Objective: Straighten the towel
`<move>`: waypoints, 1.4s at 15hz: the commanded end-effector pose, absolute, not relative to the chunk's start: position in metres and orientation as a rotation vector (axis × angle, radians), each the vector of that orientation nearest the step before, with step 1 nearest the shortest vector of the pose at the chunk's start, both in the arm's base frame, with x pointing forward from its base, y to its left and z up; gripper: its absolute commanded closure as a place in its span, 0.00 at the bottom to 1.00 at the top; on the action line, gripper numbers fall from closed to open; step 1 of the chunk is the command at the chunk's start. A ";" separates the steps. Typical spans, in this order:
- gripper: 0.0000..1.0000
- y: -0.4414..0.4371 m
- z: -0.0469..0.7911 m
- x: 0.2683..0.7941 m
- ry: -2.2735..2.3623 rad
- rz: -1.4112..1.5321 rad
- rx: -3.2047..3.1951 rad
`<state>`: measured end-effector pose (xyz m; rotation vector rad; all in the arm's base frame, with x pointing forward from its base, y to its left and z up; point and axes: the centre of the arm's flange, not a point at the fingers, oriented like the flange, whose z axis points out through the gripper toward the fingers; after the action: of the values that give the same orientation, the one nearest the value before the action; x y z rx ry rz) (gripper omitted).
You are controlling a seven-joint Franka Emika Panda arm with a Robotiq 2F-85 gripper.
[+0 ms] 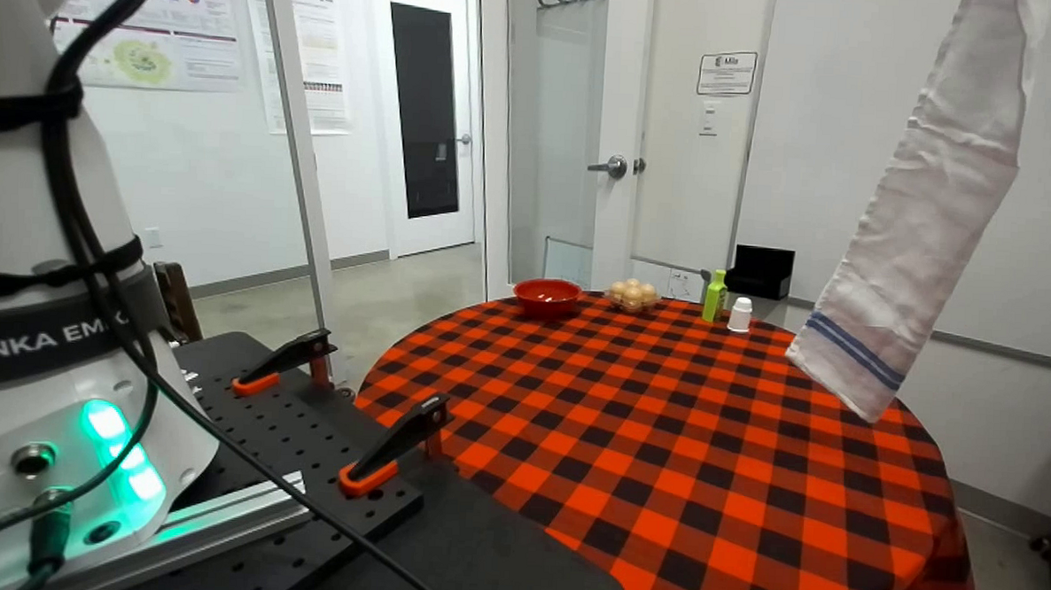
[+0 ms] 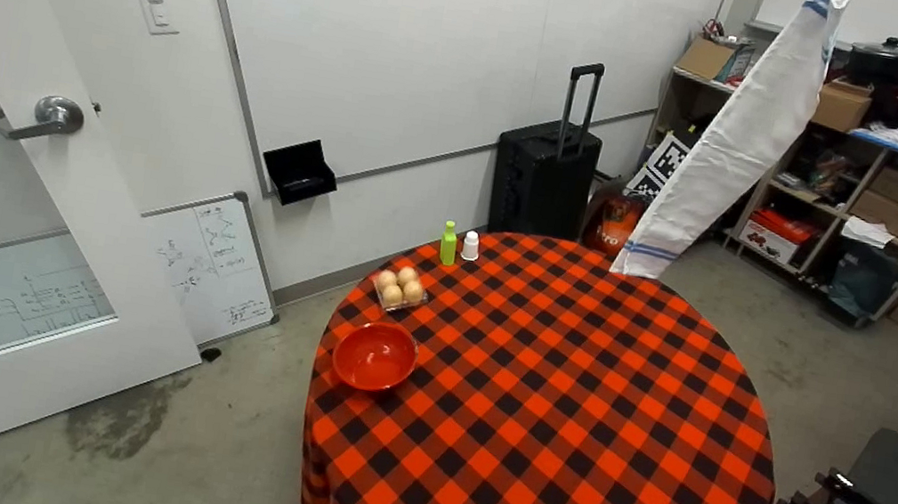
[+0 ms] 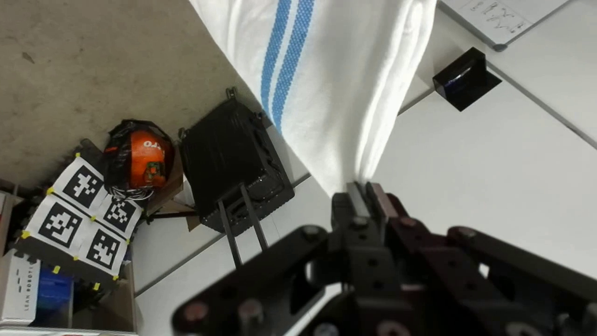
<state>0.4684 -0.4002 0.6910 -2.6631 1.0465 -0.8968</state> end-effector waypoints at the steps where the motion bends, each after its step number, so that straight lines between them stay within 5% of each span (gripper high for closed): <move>1: 0.99 -0.415 0.707 0.479 1.019 -0.845 -2.620; 12: 0.99 -0.169 0.501 0.610 0.532 -0.340 -2.656; 21: 0.99 -0.059 0.397 0.603 0.293 -0.049 -2.632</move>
<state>0.6048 -0.0733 0.4109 -2.6519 0.3746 -0.0785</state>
